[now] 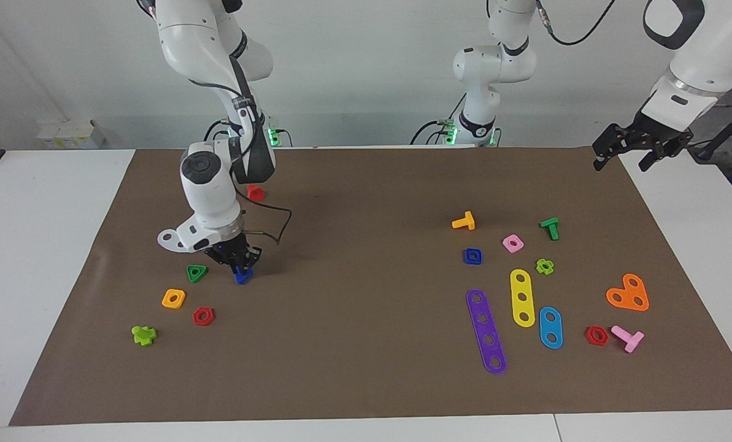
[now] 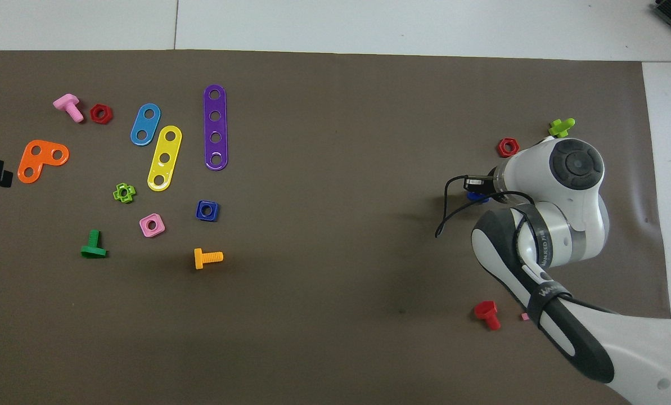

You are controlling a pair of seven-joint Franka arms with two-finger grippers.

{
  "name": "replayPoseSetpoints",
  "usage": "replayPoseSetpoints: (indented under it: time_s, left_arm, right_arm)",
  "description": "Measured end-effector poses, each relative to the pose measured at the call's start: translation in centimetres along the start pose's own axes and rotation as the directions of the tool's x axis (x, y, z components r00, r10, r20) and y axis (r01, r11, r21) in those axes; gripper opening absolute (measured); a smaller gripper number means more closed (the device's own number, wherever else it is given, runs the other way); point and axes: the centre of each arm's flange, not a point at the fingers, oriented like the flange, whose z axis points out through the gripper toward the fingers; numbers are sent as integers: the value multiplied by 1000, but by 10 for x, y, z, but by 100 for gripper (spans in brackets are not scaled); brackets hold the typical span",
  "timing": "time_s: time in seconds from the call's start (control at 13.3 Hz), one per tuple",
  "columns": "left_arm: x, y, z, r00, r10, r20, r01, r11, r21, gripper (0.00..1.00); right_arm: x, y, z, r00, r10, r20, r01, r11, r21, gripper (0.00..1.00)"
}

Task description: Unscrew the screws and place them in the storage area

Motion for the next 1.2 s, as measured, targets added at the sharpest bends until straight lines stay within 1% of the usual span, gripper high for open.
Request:
replayPoseSetpoints:
  time_s: [0.07,0.15,0.22,0.3,0.38,0.53,0.6,0.67,0.82,0.97,1.2]
  left_arm:
    - [0,1,1,1000,1,2,-1,1000,0,100]
    - [0,3,2,1000,5,5,-5,1000,-1,100]
    - [-1,6,4,1000,10,9,-10,1000,-2,100]
    - [-2,8,7,1000,13,12,-13,1000,-3,100]
    - [-3,8,10,1000,15,10,-15,1000,-4,100]
    - [-4,9,13,1000,16,11,-16,1000,-5,100]
    - [-5,10,13,1000,18,10,-18,1000,-5,100]
    - [-6,11,13,1000,19,9,-19,1000,-5,100]
    - [-6,11,11,1000,20,4,-20,1000,-5,100]
    - [-6,11,11,1000,20,1,-20,1000,-4,100]
    - [-6,11,11,1000,21,-1,-21,1000,-4,100]
  right_arm:
    - [0,0,1,1000,0,1,0,1000,0,19]
    - [0,1,0,1000,0,1,0,1000,0,26]
    - [1,1,0,1000,1,-1,-1,1000,0,35]
    - [2,1,-2,1000,1,-8,-1,1000,2,48]
    - [5,1,-7,1000,1,-19,-1,1000,6,58]
    - [14,1,-32,998,6,-57,-5,1000,16,84]
    - [17,2,-51,998,9,-66,-8,1000,15,96]
    - [20,4,-75,997,14,-69,-13,1000,12,98]
    - [23,12,-125,997,21,-79,-21,1000,6,98]
    - [21,26,-173,997,2,-83,-1,1000,4,99]
    - [16,53,-242,998,4,-56,-3,1000,26,100]
